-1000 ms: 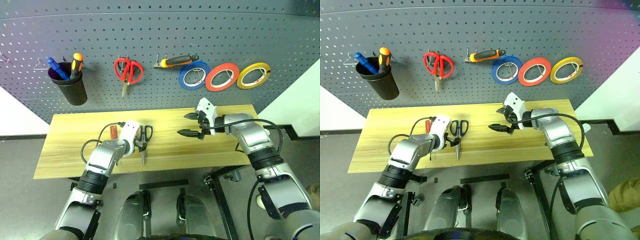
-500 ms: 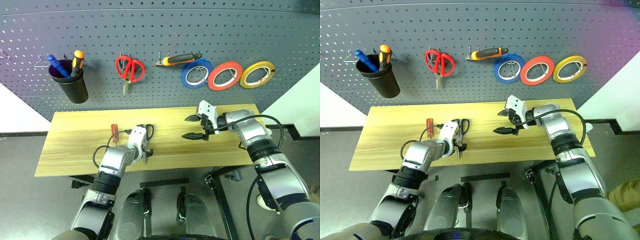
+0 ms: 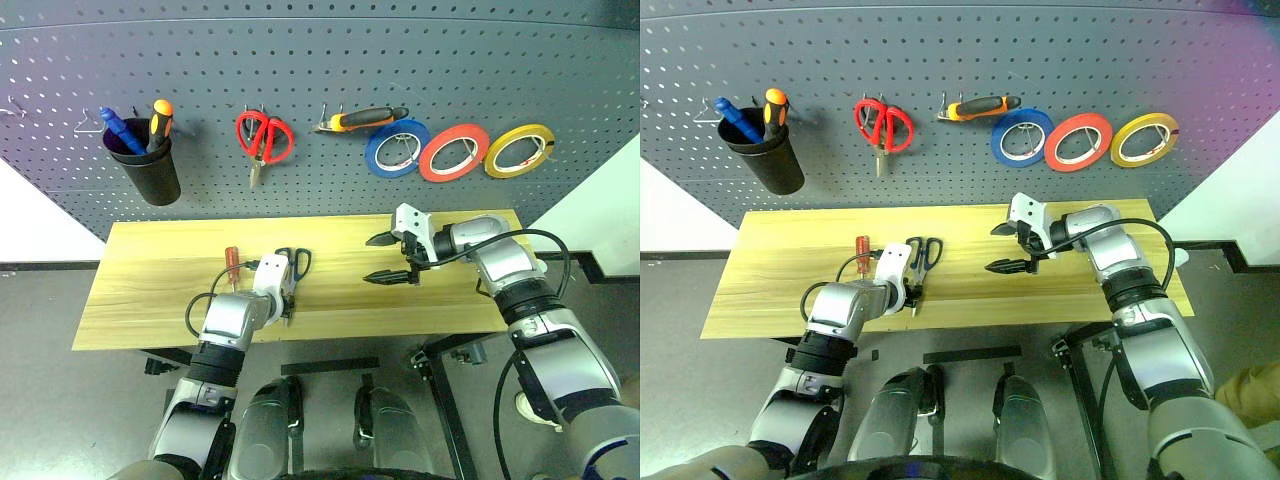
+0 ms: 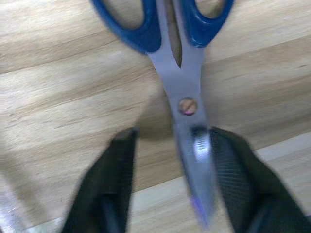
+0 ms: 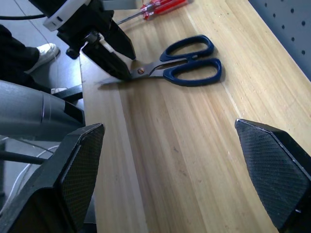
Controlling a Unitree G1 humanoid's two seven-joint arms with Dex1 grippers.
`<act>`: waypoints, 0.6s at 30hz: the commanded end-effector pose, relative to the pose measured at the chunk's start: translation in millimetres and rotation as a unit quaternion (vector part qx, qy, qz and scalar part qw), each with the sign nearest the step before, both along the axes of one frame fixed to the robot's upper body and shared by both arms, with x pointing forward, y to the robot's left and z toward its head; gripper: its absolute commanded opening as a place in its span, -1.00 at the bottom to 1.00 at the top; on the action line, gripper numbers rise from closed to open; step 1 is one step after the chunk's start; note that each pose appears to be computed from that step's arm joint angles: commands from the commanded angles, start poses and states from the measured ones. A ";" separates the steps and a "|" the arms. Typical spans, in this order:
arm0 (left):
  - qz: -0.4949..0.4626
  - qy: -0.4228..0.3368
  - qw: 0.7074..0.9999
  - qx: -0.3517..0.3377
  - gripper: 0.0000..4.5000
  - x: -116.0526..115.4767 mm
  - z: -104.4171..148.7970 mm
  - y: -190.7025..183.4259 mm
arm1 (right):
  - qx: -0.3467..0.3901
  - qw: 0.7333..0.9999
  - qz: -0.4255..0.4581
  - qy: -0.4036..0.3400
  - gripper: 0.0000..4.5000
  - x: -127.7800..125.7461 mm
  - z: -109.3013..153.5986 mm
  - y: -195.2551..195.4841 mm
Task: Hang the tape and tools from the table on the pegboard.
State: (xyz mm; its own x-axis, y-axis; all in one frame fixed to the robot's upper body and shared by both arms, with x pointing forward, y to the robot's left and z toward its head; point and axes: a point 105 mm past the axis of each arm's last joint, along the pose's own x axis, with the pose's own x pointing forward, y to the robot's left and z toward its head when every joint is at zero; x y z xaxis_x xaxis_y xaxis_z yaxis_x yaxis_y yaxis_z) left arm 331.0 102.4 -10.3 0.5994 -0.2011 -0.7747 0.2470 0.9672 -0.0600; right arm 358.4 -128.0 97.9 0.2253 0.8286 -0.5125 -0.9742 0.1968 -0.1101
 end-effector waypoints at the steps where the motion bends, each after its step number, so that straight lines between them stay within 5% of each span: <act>1: 0.004 0.054 0.998 0.011 -0.59 -17.0 -23.4 3.0 | 0.007 1.000 0.000 -0.018 1.00 -1.1 11.6 -3.8; 3: 0.006 0.053 0.999 0.014 -0.78 -16.2 -23.4 4.3 | 0.010 1.000 -0.005 -0.017 1.00 -1.3 11.9 -4.7; 10: 0.007 0.008 1.000 0.028 -0.78 -3.0 -8.4 21.2 | 0.023 0.999 -0.020 -0.014 1.00 -1.6 13.1 -8.9; 14: -0.072 -0.114 0.991 0.003 -0.78 14.1 33.3 21.8 | 0.050 0.998 -0.023 -0.022 1.00 -4.9 23.6 -8.1; 18: -0.193 -0.217 0.957 -0.019 -0.78 -1.2 62.9 32.2 | 0.096 0.994 -0.018 -0.047 1.00 -13.2 47.9 -4.0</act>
